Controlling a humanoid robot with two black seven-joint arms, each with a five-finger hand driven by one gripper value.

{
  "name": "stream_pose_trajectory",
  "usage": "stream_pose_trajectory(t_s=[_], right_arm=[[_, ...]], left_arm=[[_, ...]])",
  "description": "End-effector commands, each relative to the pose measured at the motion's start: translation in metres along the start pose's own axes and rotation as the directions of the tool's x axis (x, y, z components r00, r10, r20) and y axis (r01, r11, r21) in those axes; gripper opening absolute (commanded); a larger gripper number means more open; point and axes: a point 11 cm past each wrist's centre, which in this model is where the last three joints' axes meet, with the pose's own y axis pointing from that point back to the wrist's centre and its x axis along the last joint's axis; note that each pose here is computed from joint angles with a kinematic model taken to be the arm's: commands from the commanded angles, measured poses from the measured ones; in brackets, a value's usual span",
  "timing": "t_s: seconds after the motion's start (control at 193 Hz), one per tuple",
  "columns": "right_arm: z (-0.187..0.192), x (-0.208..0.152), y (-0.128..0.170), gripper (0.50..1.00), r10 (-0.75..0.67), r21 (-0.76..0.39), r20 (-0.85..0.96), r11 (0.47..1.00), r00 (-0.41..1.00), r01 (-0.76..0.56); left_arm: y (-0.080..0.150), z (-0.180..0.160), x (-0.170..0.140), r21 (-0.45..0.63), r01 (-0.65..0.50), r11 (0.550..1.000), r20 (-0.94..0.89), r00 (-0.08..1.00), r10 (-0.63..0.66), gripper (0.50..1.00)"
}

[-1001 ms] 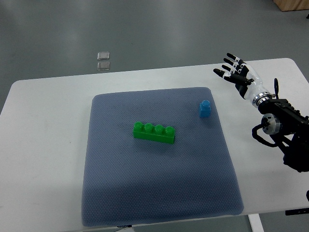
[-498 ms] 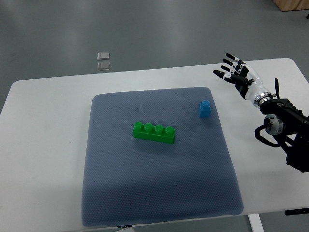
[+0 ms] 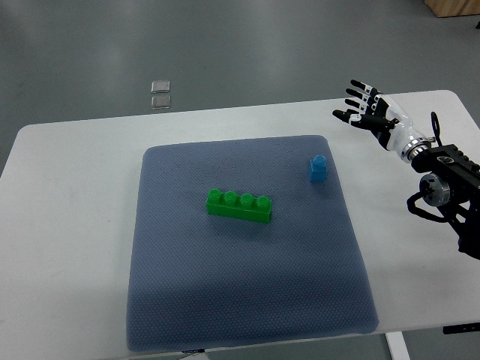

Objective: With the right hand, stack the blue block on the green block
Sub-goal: 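Reach the right hand down over the small blue block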

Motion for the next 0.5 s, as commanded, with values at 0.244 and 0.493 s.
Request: stream_pose_trajectory(t_s=[0.244, 0.493], right_arm=[[-0.061, -0.013, 0.008, 0.911, -0.254, -0.075, -0.398, 0.967, 0.882, 0.244], [-0.062, -0.049, 0.007, 0.911, -0.425, -0.260, -0.730, 0.897, 0.535, 0.359]], left_arm=[[0.000, 0.000, 0.000, 0.000, 0.000, 1.000, 0.000, 1.000, 0.000, 1.000], [0.000, 0.000, 0.000, 0.000, 0.000, 1.000, 0.000, 1.000, 0.000, 1.000]])
